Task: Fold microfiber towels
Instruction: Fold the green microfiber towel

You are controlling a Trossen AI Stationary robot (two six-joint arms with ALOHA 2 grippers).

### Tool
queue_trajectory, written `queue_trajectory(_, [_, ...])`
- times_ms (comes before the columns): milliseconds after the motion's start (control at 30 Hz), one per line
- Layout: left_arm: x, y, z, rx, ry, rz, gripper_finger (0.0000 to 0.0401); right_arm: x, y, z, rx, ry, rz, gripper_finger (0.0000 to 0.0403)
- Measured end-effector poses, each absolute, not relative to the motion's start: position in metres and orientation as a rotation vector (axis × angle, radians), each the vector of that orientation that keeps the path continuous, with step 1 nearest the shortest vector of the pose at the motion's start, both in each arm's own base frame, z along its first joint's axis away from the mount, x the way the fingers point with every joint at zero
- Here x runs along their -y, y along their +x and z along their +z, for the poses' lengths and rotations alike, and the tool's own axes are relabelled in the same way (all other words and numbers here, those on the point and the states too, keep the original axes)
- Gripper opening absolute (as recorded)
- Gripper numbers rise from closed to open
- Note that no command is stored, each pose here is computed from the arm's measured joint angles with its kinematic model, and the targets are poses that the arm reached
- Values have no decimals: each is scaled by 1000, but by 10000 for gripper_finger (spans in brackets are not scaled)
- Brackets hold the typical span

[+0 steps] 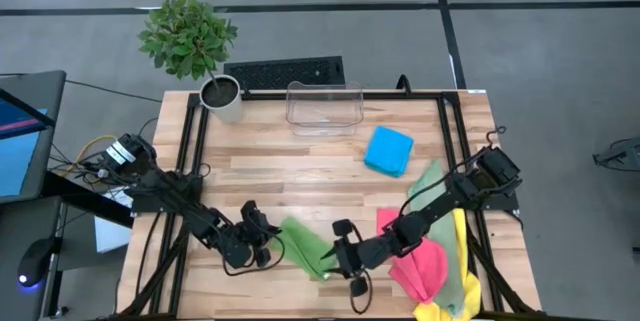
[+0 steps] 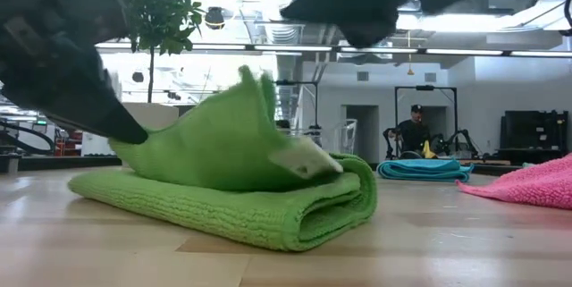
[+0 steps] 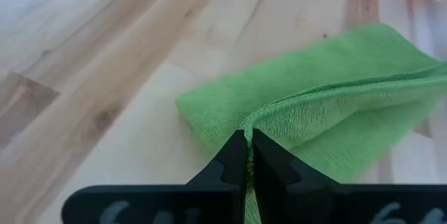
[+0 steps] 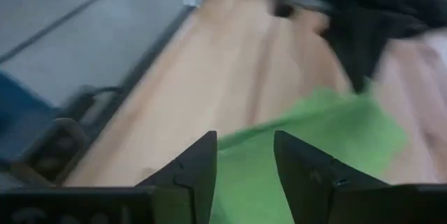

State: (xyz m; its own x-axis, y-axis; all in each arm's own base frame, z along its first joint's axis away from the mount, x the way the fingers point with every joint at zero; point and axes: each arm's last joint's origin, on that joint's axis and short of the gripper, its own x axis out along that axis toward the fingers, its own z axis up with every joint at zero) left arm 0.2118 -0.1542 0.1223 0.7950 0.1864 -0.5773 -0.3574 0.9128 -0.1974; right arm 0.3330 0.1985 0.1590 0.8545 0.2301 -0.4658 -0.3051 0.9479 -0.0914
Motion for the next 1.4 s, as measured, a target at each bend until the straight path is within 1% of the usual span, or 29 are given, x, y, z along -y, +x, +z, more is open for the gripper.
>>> queue_trajectory(167, [161,208,123,-577,-313,266,0,-187,351,137,-428,-93,229,156])
queue_trajectory(333, [167,207,126,-553,-340,233,0,-187,357,109,-454,-58,270,143])
queue_trajectory(533, [172,207,128,-558,-351,169,0,-192,354,100,-488,-47,271,133])
queue_trajectory(700, [174,207,128,-582,-376,139,1,-190,354,98,-507,-54,261,132])
queue_trajectory(767, [174,207,128,-588,-386,120,7,-190,354,98,-514,-56,258,132])
queue_trajectory(900, [176,207,129,-603,-387,91,46,-187,353,95,-545,-53,247,133])
queue_trajectory(1067, [182,210,134,-608,-408,-24,127,-185,352,92,-581,-53,237,134])
queue_trajectory(1233, [196,220,151,-630,-464,-168,202,-184,353,92,-585,-54,234,133])
queue_trajectory(1333, [203,223,158,-657,-482,-217,229,-184,353,92,-585,-54,233,135])
queue_trajectory(1400, [205,222,159,-674,-454,-201,238,-184,352,100,-569,-53,237,137])
